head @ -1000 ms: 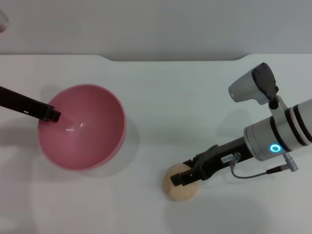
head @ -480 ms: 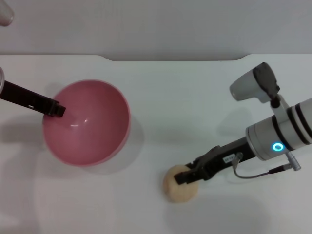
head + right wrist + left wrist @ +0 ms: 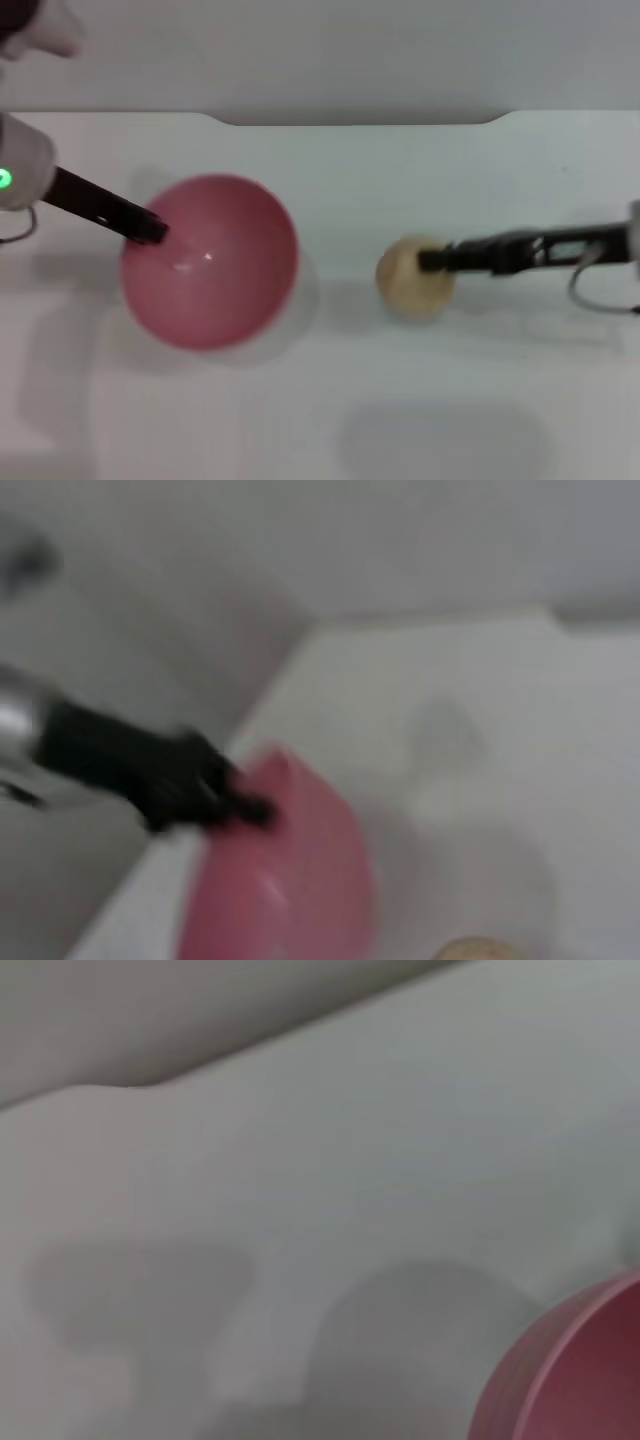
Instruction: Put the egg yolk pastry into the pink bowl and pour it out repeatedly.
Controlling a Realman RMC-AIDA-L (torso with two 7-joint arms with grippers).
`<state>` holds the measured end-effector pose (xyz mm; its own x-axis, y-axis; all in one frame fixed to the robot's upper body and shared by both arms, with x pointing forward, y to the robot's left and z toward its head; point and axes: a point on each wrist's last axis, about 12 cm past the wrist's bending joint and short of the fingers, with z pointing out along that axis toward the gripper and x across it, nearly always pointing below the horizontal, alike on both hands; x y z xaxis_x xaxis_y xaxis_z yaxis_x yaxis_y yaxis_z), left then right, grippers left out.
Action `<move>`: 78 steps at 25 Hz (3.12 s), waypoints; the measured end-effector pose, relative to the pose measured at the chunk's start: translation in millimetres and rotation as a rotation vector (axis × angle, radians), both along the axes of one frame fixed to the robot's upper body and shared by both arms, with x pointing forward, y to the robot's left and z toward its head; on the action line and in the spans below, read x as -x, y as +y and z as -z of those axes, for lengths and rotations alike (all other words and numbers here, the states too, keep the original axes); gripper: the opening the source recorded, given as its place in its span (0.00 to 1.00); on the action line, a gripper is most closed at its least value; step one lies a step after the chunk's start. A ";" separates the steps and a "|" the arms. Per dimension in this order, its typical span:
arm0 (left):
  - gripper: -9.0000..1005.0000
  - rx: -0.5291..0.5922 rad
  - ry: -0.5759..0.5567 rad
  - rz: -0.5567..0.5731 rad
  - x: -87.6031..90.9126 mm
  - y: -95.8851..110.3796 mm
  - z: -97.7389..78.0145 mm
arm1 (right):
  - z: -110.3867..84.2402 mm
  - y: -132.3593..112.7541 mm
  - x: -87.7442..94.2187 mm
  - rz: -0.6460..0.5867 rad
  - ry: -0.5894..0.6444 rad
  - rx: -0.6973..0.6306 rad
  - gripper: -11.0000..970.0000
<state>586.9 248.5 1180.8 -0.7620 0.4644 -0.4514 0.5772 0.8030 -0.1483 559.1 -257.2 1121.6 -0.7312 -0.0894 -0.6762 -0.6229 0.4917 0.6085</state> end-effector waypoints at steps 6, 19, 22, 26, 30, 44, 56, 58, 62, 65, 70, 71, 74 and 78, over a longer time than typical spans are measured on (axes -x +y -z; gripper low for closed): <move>0.01 -0.052 0.027 0.156 -3.6 -48.8 6.3 | -39.1 -13.3 10.7 -0.044 -0.229 -0.059 0.30; 0.01 -0.142 -0.066 0.399 -0.4 -153.9 3.4 | -37.7 50.8 -2.9 -0.377 -0.207 0.177 0.21; 0.01 -0.135 -0.069 0.404 -0.6 -156.2 1.6 | -31.9 61.4 -8.9 -0.377 -0.144 0.262 0.20; 0.01 -0.134 -0.068 0.401 -0.9 -155.5 1.6 | -30.2 66.0 -13.6 -0.349 -0.143 0.295 0.19; 0.01 -0.135 -0.066 0.401 -0.2 -155.2 2.7 | -36.6 61.3 -14.1 -0.323 -0.167 0.289 0.28; 0.02 -0.102 -0.062 0.458 10.9 -176.8 35.1 | -39.1 -51.0 -4.4 0.232 -0.178 -0.050 0.65; 0.05 -0.111 -0.074 0.473 12.3 -180.0 46.3 | -21.0 -75.7 13.1 0.336 -0.139 -0.077 0.65; 0.06 -0.117 -0.070 0.476 13.3 -179.7 48.3 | -21.1 -75.2 12.9 0.335 -0.139 -0.079 0.65; 0.12 -0.104 -0.087 0.468 12.6 -179.4 48.2 | -20.9 -73.7 11.6 0.332 -0.138 -0.083 0.65; 0.20 -0.086 -0.117 0.456 7.9 -177.5 43.0 | -17.0 -72.3 10.5 0.337 -0.123 -0.091 0.65; 0.36 0.002 -0.178 0.368 -9.5 -162.2 28.2 | -4.4 -69.9 9.7 0.347 -0.106 -0.095 0.65; 0.40 0.030 -0.194 0.338 -14.5 -155.5 23.8 | -2.0 -69.5 9.8 0.348 -0.104 -0.096 0.65; 0.51 0.128 -0.217 0.273 -23.9 -138.2 14.2 | 3.4 -69.2 9.5 0.360 -0.094 -0.097 0.65; 0.67 0.414 -0.271 0.133 -33.5 -95.9 2.9 | 11.0 -66.8 7.6 0.376 -0.096 -0.111 0.65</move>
<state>620.3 152.6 1178.0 -0.5387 0.2901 -0.7910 0.7322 0.6256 -0.2692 551.5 -324.0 1110.7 -0.6324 0.2494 -0.7334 -0.4686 0.6308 0.6185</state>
